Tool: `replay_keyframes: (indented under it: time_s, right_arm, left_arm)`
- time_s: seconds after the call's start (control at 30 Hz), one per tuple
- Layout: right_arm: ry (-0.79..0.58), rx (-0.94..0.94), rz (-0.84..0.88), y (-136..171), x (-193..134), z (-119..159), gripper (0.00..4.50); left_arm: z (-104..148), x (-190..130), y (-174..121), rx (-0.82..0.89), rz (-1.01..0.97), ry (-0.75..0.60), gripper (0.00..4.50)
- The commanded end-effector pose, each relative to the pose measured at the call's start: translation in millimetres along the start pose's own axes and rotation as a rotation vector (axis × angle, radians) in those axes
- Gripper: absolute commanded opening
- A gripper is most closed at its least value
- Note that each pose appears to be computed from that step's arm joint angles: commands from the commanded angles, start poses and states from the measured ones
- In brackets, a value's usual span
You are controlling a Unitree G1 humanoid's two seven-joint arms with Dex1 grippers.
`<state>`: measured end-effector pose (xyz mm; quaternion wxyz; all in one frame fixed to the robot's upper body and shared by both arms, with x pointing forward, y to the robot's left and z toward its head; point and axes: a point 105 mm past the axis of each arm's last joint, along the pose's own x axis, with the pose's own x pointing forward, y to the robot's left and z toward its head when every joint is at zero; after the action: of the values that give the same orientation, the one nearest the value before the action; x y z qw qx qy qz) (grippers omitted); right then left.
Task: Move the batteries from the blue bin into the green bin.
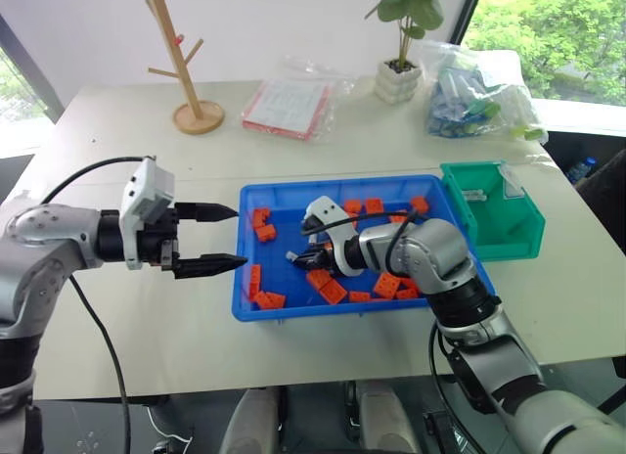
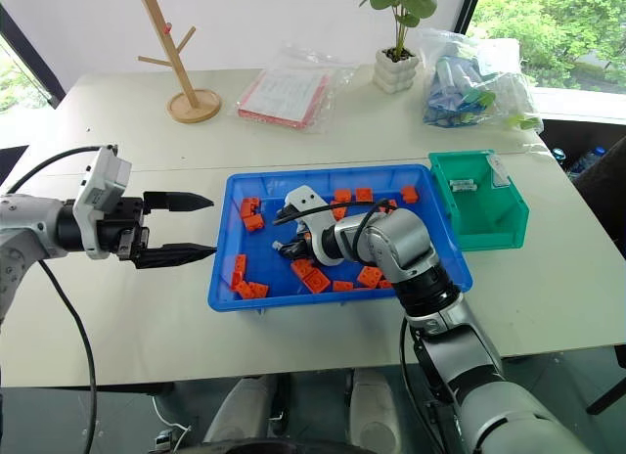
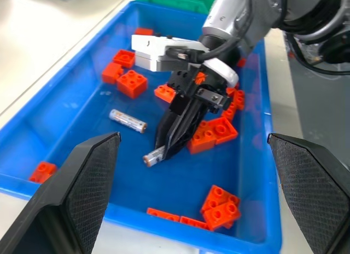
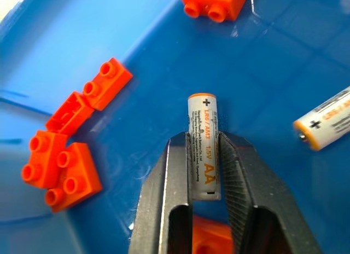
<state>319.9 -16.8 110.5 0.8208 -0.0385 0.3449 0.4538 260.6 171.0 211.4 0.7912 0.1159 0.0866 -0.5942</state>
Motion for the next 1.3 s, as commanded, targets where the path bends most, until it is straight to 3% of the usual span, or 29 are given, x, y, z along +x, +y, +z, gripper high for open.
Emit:
replay_keyframes:
  time_s: [0.03,0.2,0.3,0.43,0.63,0.73,0.83,0.93,1.0,1.13,1.3]
  right_arm:
    - [-0.117,-0.055,0.004,7.9,-25.7,37.5,0.64]
    - [-0.295,-0.049,-0.111,-16.8,-92.4,83.7,0.64]
    - [-0.344,-0.04,-0.296,-55.5,-147.2,86.1,0.64]
    - [-0.304,0.006,-0.562,-109.9,-216.4,51.0,0.64]
    - [-0.197,0.068,-0.771,-149.0,-267.1,-7.0,0.64]
    - [-0.163,0.073,-0.785,-153.0,-267.8,-23.1,0.64]
    - [-0.154,0.057,-0.792,-155.2,-263.0,-29.7,1.53]
    - [-0.176,0.002,-0.803,-156.1,-263.9,-19.3,3.02]
    - [-0.204,-0.042,-0.791,-152.9,-264.3,-6.6,3.02]
    - [-0.334,-0.124,-0.639,-119.9,-239.2,48.7,3.02]
    - [-0.372,-0.046,-0.356,-68.1,-166.7,71.8,3.02]
  left_arm:
    - [6.9,2.0,-8.3,0.022,-0.051,-0.009,4.5]
    - [8.0,8.5,-12.7,0.019,-0.087,-0.023,4.5]
    - [9.6,11.9,-10.8,0.021,-0.087,-0.039,4.5]
    - [9.1,14.8,-8.8,0.026,-0.088,-0.048,4.5]
    - [11.4,17.7,-2.6,0.042,-0.075,-0.059,4.5]
    - [13.5,18.8,-0.9,0.047,-0.073,-0.064,4.5]
    - [15.1,19.6,0.6,0.054,-0.072,-0.066,4.5]
    - [17.7,19.9,1.1,0.06,-0.071,-0.067,4.5]
    - [18.8,19.4,1.3,0.063,-0.069,-0.067,4.5]
    - [18.1,17.5,1.3,0.064,-0.063,-0.058,4.5]
    - [17.1,14.4,1.9,0.062,-0.048,-0.048,4.5]
